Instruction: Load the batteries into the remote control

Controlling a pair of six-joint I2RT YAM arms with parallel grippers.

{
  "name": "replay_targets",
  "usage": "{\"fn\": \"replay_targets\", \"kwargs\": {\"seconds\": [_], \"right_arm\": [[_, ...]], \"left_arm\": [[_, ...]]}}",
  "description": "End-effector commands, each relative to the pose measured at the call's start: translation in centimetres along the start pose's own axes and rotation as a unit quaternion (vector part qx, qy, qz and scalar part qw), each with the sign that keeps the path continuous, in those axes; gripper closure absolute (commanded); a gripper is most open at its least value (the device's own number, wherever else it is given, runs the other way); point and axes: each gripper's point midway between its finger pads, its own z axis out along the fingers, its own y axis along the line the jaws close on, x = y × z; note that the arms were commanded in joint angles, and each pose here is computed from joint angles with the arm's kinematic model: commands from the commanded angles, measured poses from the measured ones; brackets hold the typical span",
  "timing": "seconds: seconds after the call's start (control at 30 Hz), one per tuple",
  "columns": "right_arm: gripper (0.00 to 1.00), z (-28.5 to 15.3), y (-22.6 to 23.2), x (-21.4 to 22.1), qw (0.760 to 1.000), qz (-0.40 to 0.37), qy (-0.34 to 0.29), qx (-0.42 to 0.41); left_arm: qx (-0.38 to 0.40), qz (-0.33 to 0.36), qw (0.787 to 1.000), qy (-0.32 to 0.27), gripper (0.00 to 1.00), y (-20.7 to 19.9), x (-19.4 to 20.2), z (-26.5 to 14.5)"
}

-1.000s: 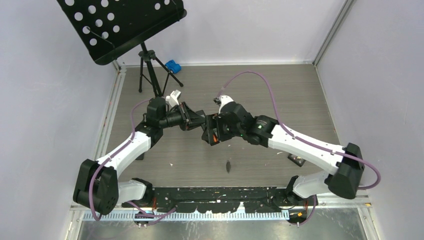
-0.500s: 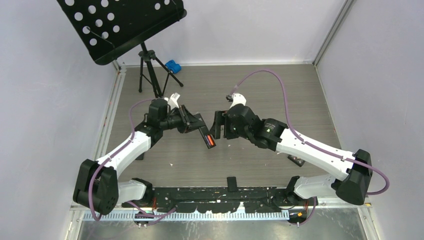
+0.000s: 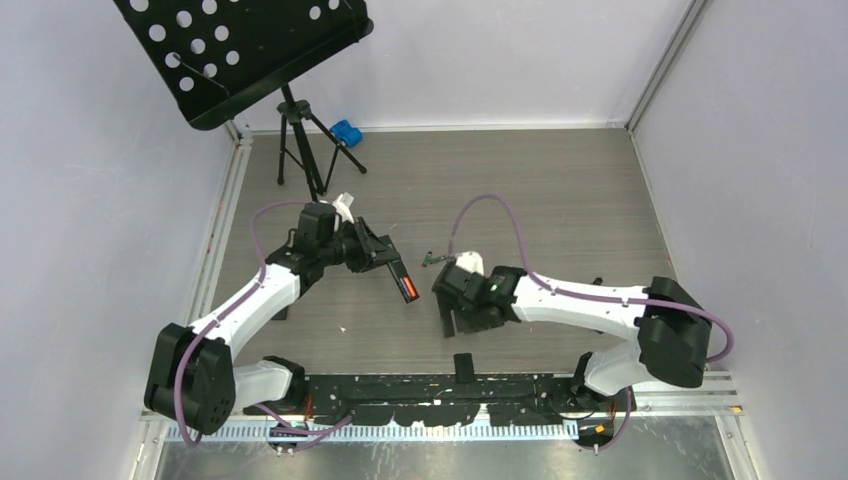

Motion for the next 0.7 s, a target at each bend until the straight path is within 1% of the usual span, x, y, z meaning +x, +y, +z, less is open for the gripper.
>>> {"fn": "replay_targets", "kwargs": {"seconds": [0.0, 0.07, 0.2, 0.37, 0.53, 0.67], "right_arm": [[0.23, 0.4, 1.8, 4.3, 0.999, 0.004, 0.042, 0.008], [0.23, 0.7, 2.1, 5.8, 0.998, -0.005, 0.053, 0.019], [0.23, 0.9, 2.8, 8.2, 0.997, -0.007, 0.075, 0.012], [0.26, 1.4, 1.6, 10.0, 0.995, 0.0, 0.094, 0.03], [0.34, 1.6, 1.5, 11.1, 0.994, 0.016, 0.111, 0.018], [0.43, 1.9, 1.1, 11.5, 0.993, 0.021, 0.115, 0.023]], "left_arm": [[0.009, 0.027, 0.999, -0.028, 1.0, -1.0, -1.2, -0.7], [0.009, 0.026, 0.999, -0.026, 1.0, -1.0, -1.1, -0.6], [0.011, 0.025, 0.999, -0.019, 1.0, -0.9, -1.0, -0.4], [0.011, 0.023, 1.0, -0.017, 1.0, -0.7, -0.9, -0.2], [0.012, 0.021, 1.0, -0.016, 1.0, -0.8, -0.9, -0.2], [0.014, 0.02, 1.0, -0.016, 1.0, -0.9, -0.9, -0.3]]}}
